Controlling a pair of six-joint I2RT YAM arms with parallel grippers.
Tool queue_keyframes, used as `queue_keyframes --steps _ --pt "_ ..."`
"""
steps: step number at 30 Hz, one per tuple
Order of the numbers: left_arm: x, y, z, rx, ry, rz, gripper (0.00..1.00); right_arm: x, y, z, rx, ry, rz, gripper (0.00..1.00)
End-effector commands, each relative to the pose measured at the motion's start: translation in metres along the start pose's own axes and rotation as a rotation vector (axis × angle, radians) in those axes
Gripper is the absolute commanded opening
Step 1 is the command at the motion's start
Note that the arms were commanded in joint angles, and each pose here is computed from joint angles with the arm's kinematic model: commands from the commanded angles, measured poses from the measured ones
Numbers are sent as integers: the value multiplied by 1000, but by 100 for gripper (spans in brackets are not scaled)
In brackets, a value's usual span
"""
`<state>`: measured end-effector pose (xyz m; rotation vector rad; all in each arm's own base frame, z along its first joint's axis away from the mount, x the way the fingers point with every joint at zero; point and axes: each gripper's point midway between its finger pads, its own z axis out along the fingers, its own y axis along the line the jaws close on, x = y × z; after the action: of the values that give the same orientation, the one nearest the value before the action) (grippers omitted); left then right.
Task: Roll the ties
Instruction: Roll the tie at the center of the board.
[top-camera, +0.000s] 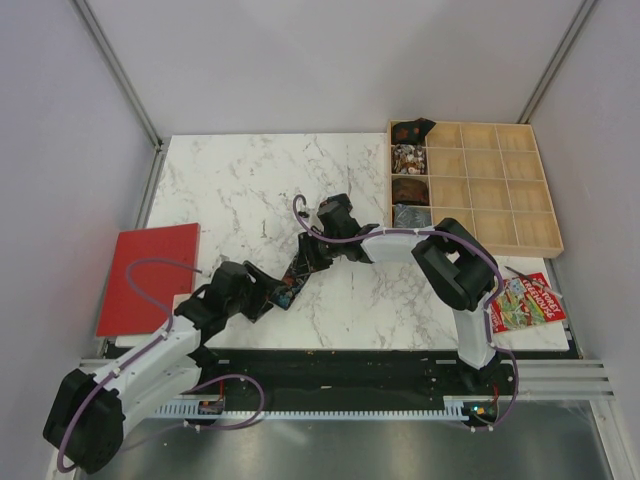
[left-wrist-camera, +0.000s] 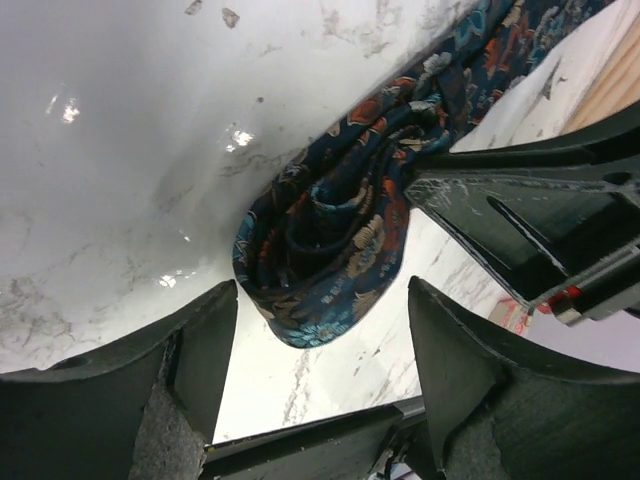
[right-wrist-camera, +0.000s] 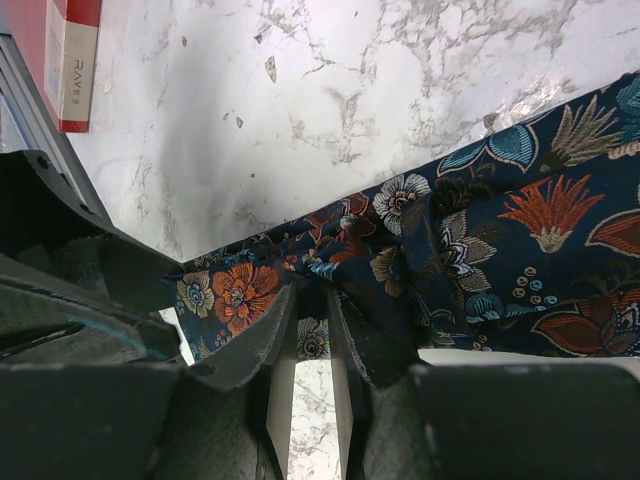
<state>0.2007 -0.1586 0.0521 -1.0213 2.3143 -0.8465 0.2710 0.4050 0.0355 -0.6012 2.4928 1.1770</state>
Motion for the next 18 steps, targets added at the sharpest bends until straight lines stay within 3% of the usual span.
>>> queue_keyframes --steps 1,18 --pt "-2 12 10 -37 -39 -60 72 31 -33 2 100 72 31 27" --pt "-2 30 30 -133 -61 -55 63 45 -43 1 108 97 43 26"
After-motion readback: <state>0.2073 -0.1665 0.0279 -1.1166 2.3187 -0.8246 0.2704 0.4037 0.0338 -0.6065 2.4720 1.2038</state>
